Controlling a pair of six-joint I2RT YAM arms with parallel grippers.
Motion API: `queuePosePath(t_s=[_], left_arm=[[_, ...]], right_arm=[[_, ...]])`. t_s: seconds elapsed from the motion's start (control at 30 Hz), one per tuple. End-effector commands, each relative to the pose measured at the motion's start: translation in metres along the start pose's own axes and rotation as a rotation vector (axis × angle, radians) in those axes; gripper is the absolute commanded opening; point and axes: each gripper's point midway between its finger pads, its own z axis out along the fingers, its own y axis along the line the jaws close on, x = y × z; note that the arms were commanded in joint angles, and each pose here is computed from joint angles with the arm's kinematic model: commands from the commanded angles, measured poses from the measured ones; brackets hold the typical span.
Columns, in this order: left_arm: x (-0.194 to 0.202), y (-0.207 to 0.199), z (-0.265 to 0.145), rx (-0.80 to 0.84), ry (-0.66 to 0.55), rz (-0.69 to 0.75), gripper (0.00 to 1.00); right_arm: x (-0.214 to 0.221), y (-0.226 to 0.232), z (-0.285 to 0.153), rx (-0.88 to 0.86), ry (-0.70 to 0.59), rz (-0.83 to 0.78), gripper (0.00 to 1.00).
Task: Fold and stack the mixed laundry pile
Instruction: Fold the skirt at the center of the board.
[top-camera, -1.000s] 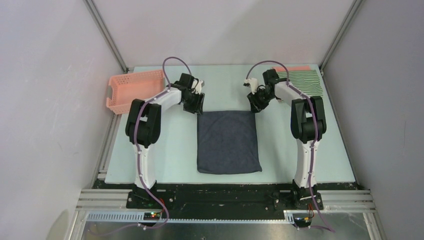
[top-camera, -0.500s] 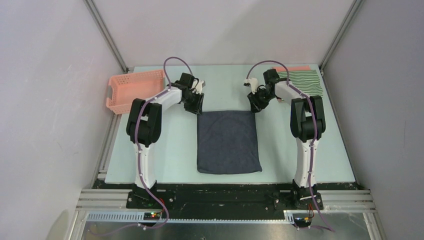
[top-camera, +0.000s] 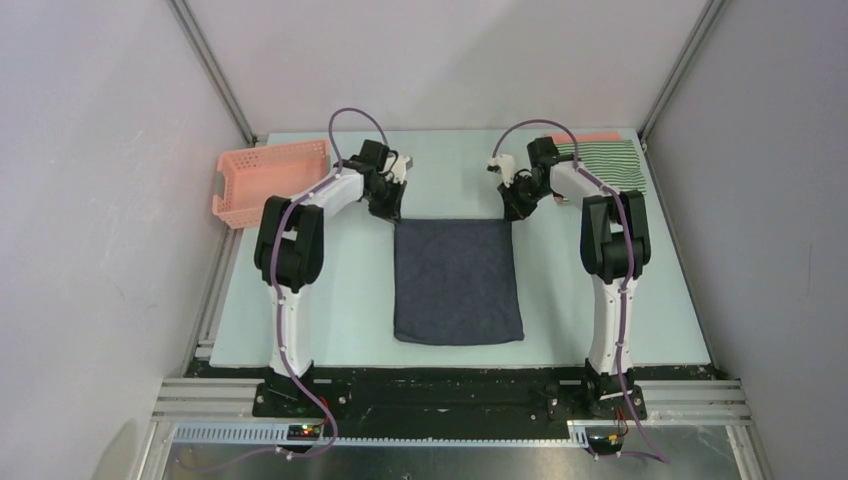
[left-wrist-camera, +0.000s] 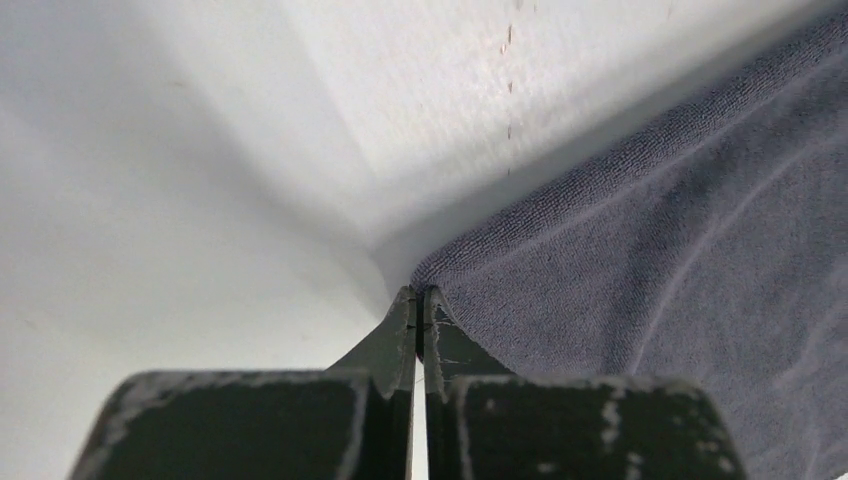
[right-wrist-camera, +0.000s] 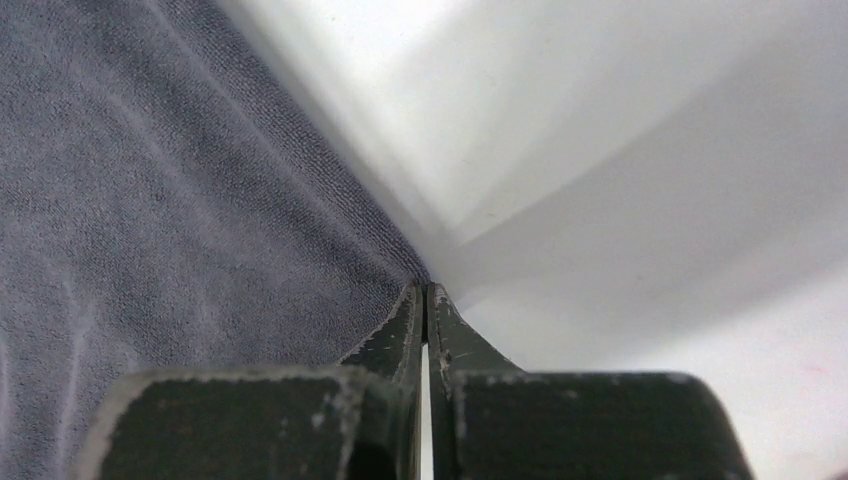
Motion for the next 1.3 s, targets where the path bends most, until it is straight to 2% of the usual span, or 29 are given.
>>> queuePosePath(t_s=[0.0,0.23,0.47,0.63,0.97,1.13,1.27], left_arm=[[-0.048,0.003,-0.041,0.009,-0.143,0.083,0.00],[-0.105,-0.003,-0.124,0.029,-0.362,0.204,0.00],[-0.138,-0.020,-0.201,0.065,-0.541,0.284,0.00],[-0.141,-0.035,-0.238,0.072,-0.609,0.327,0.00],[-0.123,-0.078,-0.321,0.110,-0.754,0.439,0.00],[-0.093,-0.102,-0.334,0.206,-0.759,0.479,0.00],[-0.085,-0.100,-0.333,0.183,-0.755,0.475,0.00]], right_arm=[[-0.058,-0.027,-0.059,0.197,-0.159,-0.113,0.00],[-0.120,-0.037,-0.147,0.439,-0.354,-0.177,0.00],[-0.151,-0.028,-0.227,0.634,-0.488,-0.223,0.00],[-0.161,-0.011,-0.270,0.736,-0.611,-0.274,0.00],[-0.157,0.047,-0.328,0.764,-0.693,-0.323,0.00],[-0.142,0.084,-0.339,0.726,-0.711,-0.363,0.00],[-0.142,0.100,-0.350,0.731,-0.763,-0.405,0.00]])
